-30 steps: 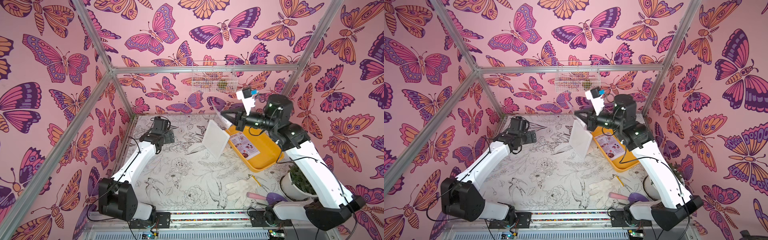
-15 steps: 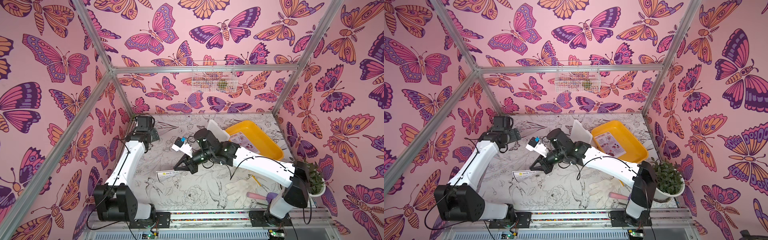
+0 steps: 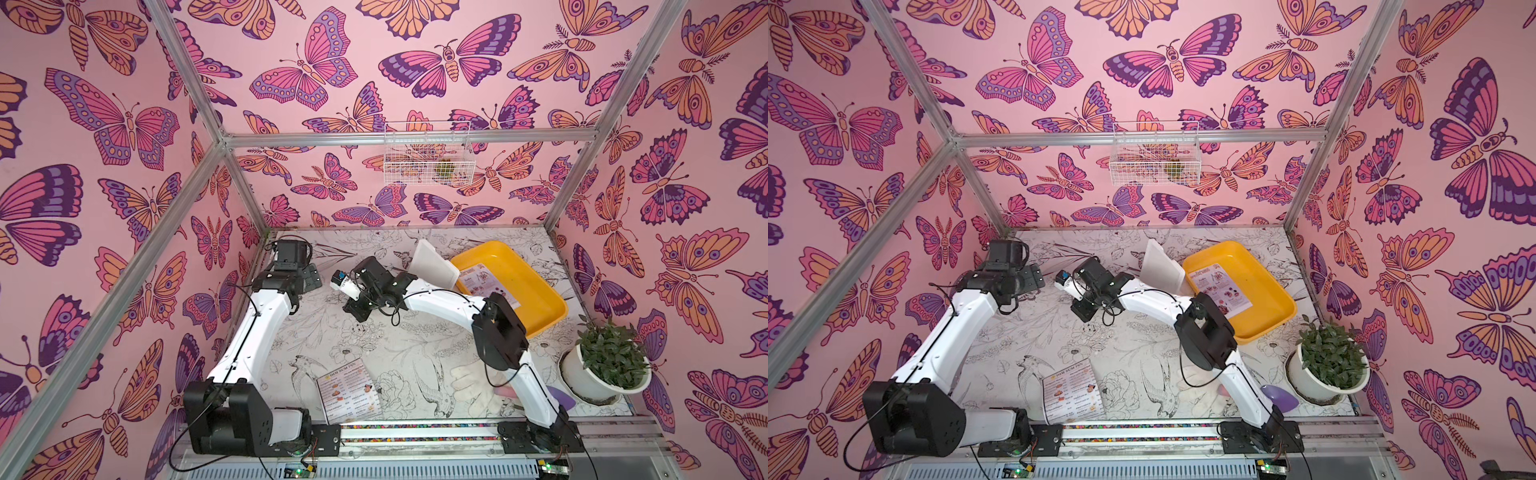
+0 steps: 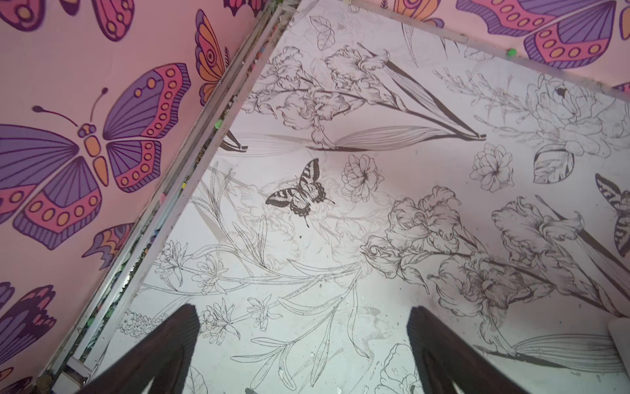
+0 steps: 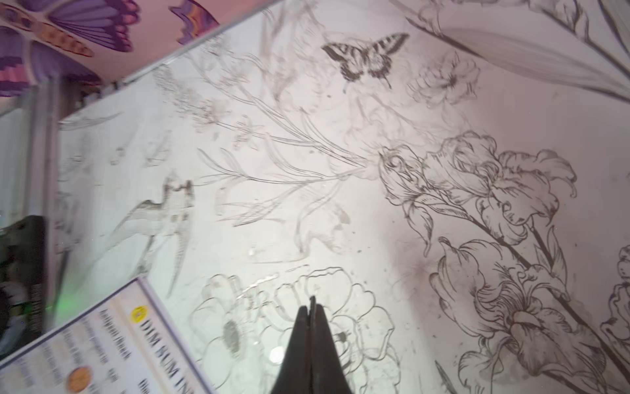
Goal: Replace the menus in the menu holders
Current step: Place the menu at the center of the board.
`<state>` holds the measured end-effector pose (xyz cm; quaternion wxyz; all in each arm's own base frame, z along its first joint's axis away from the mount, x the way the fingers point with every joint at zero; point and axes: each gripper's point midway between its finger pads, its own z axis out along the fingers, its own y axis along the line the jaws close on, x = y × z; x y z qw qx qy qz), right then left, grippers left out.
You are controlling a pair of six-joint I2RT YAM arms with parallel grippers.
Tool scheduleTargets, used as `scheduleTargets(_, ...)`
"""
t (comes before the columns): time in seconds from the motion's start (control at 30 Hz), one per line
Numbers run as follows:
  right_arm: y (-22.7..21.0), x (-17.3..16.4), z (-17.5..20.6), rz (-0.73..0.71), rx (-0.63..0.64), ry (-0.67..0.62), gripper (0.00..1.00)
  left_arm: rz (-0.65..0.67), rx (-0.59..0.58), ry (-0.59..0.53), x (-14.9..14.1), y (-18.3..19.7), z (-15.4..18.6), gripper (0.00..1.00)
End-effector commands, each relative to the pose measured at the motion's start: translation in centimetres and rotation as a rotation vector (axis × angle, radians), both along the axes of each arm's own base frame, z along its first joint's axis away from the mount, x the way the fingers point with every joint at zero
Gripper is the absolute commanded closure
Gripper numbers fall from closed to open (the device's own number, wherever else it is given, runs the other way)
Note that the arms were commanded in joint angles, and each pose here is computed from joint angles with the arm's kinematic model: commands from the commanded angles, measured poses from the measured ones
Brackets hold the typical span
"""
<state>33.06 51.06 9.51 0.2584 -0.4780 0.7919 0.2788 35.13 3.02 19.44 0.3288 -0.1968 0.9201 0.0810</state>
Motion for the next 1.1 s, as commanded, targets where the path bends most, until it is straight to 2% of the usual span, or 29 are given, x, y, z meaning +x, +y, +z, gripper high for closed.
scheduleTargets(0.0,-3.1,3.6,1.9,-0.132,0.053,0.051,0.99,-0.060,-0.022,0.160,-3.0,-1.3,-3.2,0.03)
scheduleTargets(0.1,-5.4,2.6,3.5,-0.149,0.096,0.104,0.85,-0.097,-0.060,0.250,-3.5,-2.3,-4.5,0.04)
scheduleTargets(0.17,-7.0,0.8,3.6,-0.148,0.049,0.139,0.76,-0.143,-0.133,0.293,-3.8,-3.8,-5.2,0.04)
scheduleTargets(0.23,-8.7,0.0,3.2,-0.207,0.003,0.173,0.71,-0.171,-0.148,0.330,-4.4,-4.6,-5.4,0.05)
scheduleTargets(0.33,-11.4,-1.1,3.6,-0.287,-0.019,0.184,0.60,-0.224,-0.145,0.337,-5.2,-6.5,-5.3,0.05)
scheduleTargets(0.43,-13.2,-2.2,6.5,-0.318,0.013,0.148,0.50,-0.270,-0.145,0.335,-5.5,-8.9,-5.5,0.05)
scheduleTargets(0.53,-16.7,-2.3,9.2,-0.408,-0.021,0.094,0.43,-0.325,-0.155,0.316,-5.2,-11.4,-5.5,0.05)
scheduleTargets(0.6,-20.4,-2.1,10.0,-0.493,-0.052,0.083,0.40,-0.385,-0.152,0.299,-4.9,-13.3,-5.4,0.05)
scheduleTargets(0.7,-26.3,-2.2,10.9,-0.647,-0.030,0.102,0.37,-0.475,-0.162,0.280,-4.2,-16.1,-5.5,0.05)
scheduleTargets(0.83,-32.1,-2.9,12.2,-0.817,0.005,0.036,0.33,-0.511,-0.122,0.231,-1.6,-17.2,-4.2,0.05)
scheduleTargets(0.93,-34.2,-2.7,12.3,-0.885,0.018,0.033,0.33,-0.518,-0.101,0.194,0.3,-17.5,-2.9,0.04)
scheduleTargets(1.07,-34.4,-0.8,12.0,-0.914,0.039,-0.005,0.33,-0.524,-0.105,0.159,1.8,-17.6,-1.7,0.04)
